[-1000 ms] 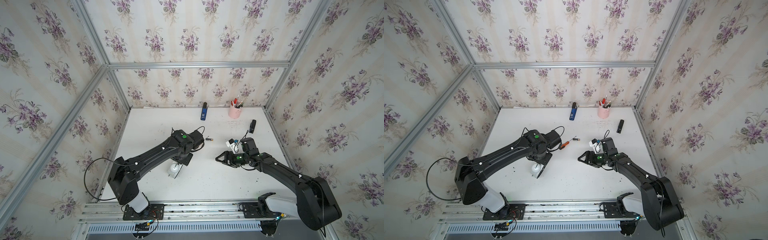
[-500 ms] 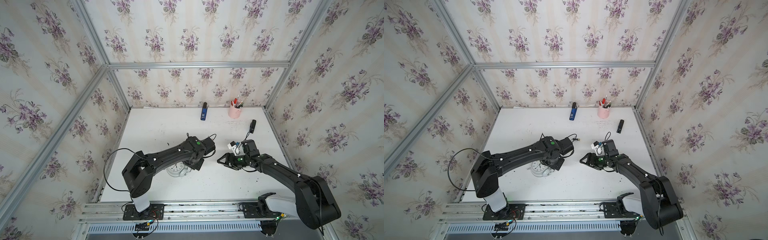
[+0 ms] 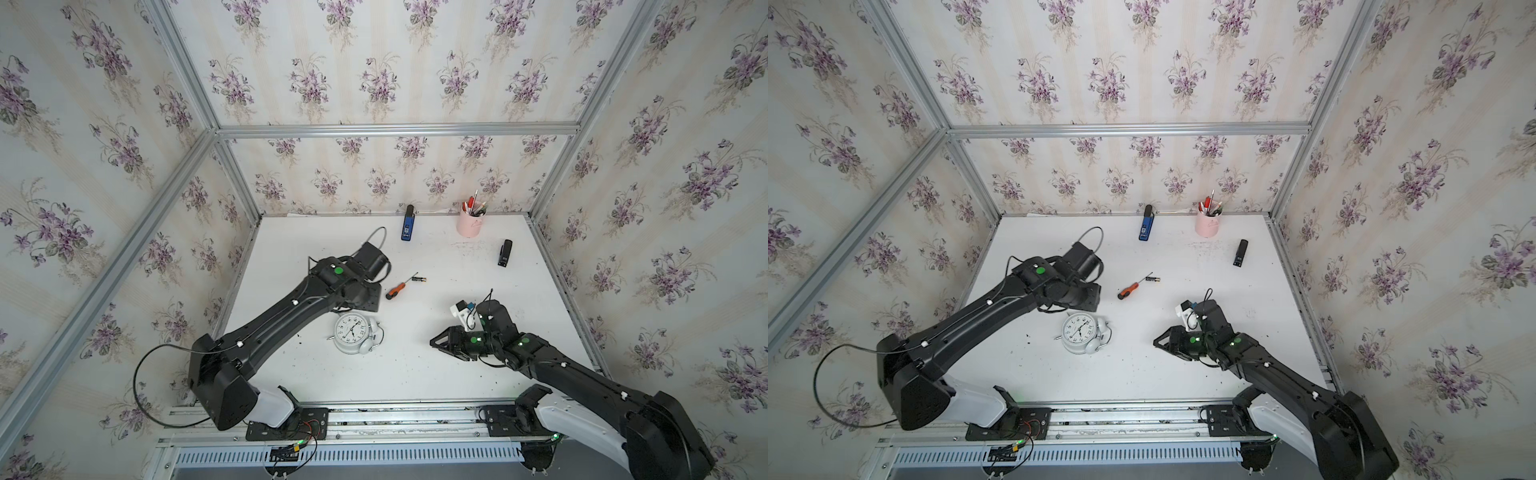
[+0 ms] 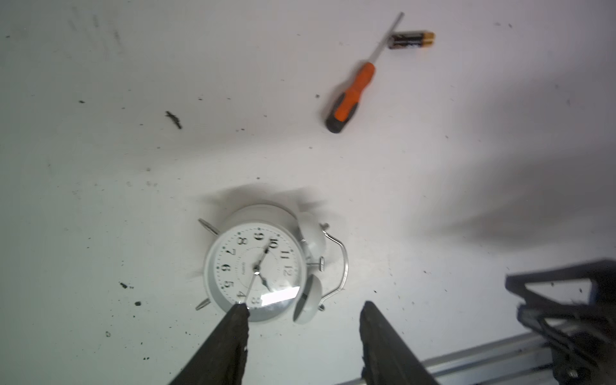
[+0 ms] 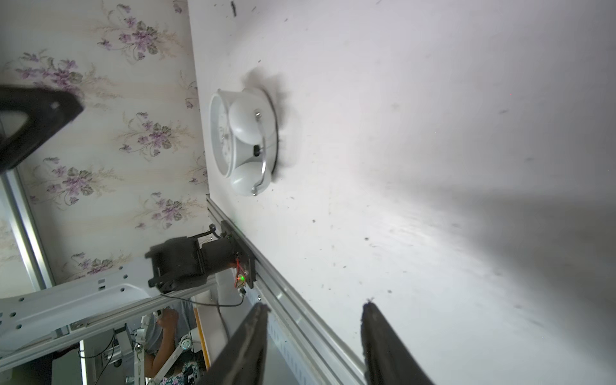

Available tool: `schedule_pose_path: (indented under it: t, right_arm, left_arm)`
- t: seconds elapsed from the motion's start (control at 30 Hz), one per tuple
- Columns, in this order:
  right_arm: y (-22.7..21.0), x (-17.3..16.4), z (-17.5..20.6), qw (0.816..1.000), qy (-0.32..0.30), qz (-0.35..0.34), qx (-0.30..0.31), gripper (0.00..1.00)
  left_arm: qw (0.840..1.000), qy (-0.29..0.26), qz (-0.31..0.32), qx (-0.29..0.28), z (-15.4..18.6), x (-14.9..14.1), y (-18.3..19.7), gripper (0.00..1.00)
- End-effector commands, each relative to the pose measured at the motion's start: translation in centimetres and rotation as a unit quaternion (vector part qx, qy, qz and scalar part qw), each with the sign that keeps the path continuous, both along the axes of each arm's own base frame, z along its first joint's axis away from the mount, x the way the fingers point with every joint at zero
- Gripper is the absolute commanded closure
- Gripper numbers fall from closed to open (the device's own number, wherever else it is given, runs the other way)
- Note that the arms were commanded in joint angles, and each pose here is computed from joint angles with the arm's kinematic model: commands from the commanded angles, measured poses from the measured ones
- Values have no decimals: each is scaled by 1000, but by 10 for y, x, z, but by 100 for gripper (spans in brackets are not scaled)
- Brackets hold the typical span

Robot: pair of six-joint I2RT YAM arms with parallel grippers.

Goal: Remove the battery from the alarm
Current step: Adjust the alarm at the center of the board.

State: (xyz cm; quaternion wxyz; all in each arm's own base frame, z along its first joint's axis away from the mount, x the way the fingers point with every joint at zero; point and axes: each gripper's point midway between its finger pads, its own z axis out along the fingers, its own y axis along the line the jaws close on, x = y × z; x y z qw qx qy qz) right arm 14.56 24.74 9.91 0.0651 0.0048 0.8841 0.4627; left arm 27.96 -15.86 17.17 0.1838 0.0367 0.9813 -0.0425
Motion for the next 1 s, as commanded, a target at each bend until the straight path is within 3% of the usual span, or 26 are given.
schedule_pose_path:
  t: [0.0, 0.07, 0.13, 0.2, 0.37, 0.67, 0.97]
  right_arm:
    - [24, 6, 8, 998, 30, -57, -6, 76]
    - [48, -4, 4, 999, 41, -26, -23, 87]
    - [76, -12, 1, 998, 49, 0, -32, 100]
    - [108, -22, -2, 997, 61, 33, -31, 100]
    - [150, -43, -12, 992, 70, 81, -73, 100]
    - [147, -30, -36, 984, 82, 69, -143, 100]
    - [129, 13, -50, 981, 72, 30, -180, 100]
  left_arm:
    - [999, -19, -25, -39, -9, 25, 10, 54]
    - [999, -1, -38, -37, -25, 38, 14, 68]
    - [998, 23, -48, -34, -46, 48, 12, 73]
    - [998, 40, -48, -15, -66, 55, 15, 80]
    - [998, 54, 1, 34, -93, 53, 49, 84]
    - [989, 109, 76, 61, -131, -8, 86, 86]
    - [987, 134, 86, 9, -146, -44, 64, 87]
